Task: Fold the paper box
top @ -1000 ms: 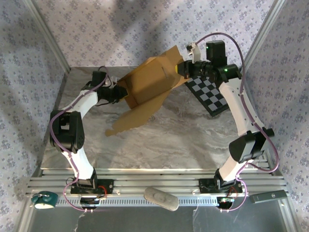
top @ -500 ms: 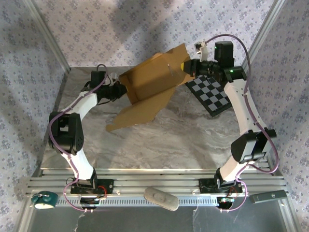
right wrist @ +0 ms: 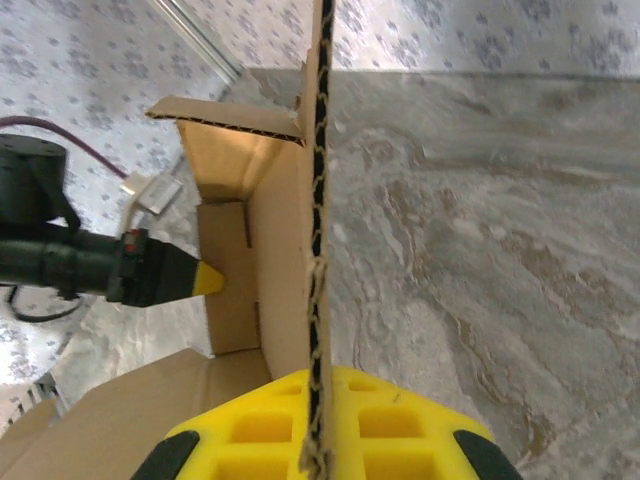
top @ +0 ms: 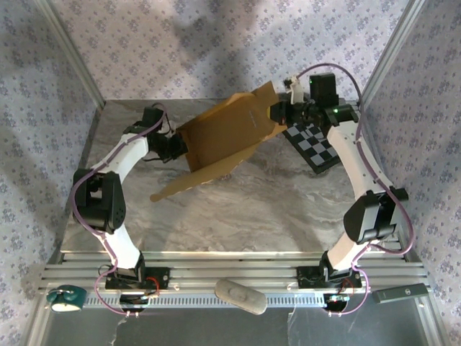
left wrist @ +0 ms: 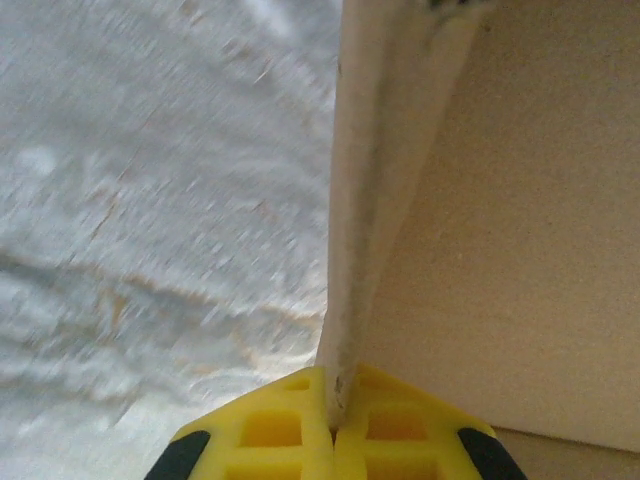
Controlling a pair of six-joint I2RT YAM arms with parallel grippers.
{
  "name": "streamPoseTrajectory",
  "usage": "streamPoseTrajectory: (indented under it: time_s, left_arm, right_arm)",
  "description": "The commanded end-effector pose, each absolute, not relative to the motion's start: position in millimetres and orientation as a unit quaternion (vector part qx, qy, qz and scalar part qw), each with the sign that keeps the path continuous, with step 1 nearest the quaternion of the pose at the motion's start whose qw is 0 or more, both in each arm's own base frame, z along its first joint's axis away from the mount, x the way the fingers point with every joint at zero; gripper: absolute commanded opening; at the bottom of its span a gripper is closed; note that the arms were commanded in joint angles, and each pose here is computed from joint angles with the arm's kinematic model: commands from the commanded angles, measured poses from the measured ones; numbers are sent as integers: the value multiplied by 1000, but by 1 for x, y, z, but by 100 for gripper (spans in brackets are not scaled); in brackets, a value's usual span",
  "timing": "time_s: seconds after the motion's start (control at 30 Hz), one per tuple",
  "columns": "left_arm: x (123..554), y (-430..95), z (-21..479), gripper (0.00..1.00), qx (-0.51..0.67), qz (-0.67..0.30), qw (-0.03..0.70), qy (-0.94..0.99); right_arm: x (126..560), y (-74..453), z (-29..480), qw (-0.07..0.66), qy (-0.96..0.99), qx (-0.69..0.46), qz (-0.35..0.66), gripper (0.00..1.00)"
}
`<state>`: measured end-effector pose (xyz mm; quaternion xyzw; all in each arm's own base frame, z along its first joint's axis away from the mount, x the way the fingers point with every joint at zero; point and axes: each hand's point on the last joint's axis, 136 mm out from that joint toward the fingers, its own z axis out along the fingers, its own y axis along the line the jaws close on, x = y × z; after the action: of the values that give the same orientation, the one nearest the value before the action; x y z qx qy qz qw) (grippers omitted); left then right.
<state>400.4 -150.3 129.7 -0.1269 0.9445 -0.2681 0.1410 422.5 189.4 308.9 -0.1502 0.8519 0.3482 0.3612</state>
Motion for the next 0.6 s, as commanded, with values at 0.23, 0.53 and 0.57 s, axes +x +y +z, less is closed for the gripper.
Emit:
streamPoseTrajectory:
  time_s: [0.23, 0.53, 0.57]
  left_arm:
    - [342, -138, 105, 0, -159, -177, 72, 969]
    - [347, -146, 83, 7, -176, -208, 79, 959]
    - [347, -147, 80, 10, -178, -208, 75, 959]
  right_arm:
    - [399, 219, 238, 279, 865, -213, 359, 0]
    - [397, 217, 217, 266, 873, -229, 338, 0]
    - [398, 215, 215, 264, 874, -229, 337, 0]
